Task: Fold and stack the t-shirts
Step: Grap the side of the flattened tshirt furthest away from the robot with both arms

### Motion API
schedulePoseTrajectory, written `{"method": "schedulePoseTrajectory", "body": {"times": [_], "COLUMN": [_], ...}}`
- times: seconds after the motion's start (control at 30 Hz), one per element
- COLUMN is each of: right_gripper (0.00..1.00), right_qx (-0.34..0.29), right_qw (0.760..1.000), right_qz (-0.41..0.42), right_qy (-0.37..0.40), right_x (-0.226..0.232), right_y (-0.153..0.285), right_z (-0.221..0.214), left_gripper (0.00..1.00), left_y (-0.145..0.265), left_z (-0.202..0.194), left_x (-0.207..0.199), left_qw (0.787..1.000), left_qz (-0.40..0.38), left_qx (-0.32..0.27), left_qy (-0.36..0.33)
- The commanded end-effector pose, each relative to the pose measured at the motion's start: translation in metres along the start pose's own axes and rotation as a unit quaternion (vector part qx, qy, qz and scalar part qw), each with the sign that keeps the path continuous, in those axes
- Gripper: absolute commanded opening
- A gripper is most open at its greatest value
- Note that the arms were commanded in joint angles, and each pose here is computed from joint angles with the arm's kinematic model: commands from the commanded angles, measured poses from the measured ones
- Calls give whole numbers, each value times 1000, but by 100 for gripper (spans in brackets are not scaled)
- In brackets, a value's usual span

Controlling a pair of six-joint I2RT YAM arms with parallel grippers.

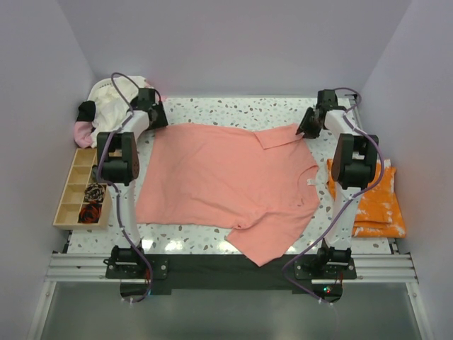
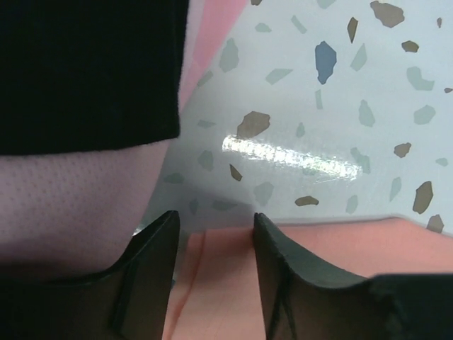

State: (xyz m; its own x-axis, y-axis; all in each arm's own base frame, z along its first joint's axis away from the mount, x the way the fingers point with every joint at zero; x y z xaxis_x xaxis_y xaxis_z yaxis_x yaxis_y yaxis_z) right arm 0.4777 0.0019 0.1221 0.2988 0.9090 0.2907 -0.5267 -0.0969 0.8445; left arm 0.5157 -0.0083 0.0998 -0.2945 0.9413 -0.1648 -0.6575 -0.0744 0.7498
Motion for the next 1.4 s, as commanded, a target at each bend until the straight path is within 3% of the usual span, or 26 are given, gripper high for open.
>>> {"method": "schedulePoseTrajectory", "body": {"times": [0.0,0.07,0.1,0.2,0.3,0.63,0.87,0.9,1.0,1.03,1.13,1.27,1.33,1.37], "right_gripper": [27,17,14,6,0,0,0,0,0,0,0,0,0,0], "right_qx": [-23,-21,-23,-32,-38,-61,-71,-72,-69,-67,-65,-63,-61,-60], "right_qw": [999,999,999,999,998,995,994,994,994,994,994,995,995,995], "right_qz": [27,30,32,36,44,76,86,86,85,84,83,81,81,81], "right_qy": [7,8,9,9,11,14,17,17,18,17,18,18,18,17], "right_x": [6,6,6,7,8,14,18,19,18,18,16,16,15,15], "right_y": [4,4,4,8,13,36,52,53,52,50,49,48,46,46], "right_z": [10,9,10,11,10,7,11,11,10,9,9,7,7,6], "left_gripper": [40,25,11,0,0,0,0,23,41,53,61,56,45,34], "left_y": [-11,-12,-12,-12,-10,15,26,28,28,28,27,26,26,26], "left_z": [3,2,3,4,9,30,28,28,24,24,22,18,17,15], "left_x": [20,20,20,22,22,15,9,8,7,8,11,14,14,14], "left_qw": [1000,1000,1000,1000,1000,999,998,997,996,996,996,996,995,995], "left_qz": [13,13,14,16,19,-9,-62,-71,-87,-87,-83,-86,-98,-102], "left_qx": [2,3,4,5,0,-37,-31,-31,-24,-22,-18,-9,-5,-2], "left_qy": [5,5,6,7,7,-5,-8,-7,-3,-2,1,2,1,0]}}
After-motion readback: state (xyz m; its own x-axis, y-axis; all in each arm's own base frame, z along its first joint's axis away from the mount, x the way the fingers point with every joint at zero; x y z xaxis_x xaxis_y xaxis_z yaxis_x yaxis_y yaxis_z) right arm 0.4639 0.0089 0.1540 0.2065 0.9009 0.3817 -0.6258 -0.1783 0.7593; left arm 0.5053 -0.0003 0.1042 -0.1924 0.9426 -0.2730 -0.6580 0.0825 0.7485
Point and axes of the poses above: each gripper's point midway between its finger pads, its own y axis back along the fingers, its own x axis along the line the jaws close on, z = x × y, the point moved 10 cm from there along y, back along the fingers, and after that the axes turned 4 degrees about y, right-handed, at the moved point
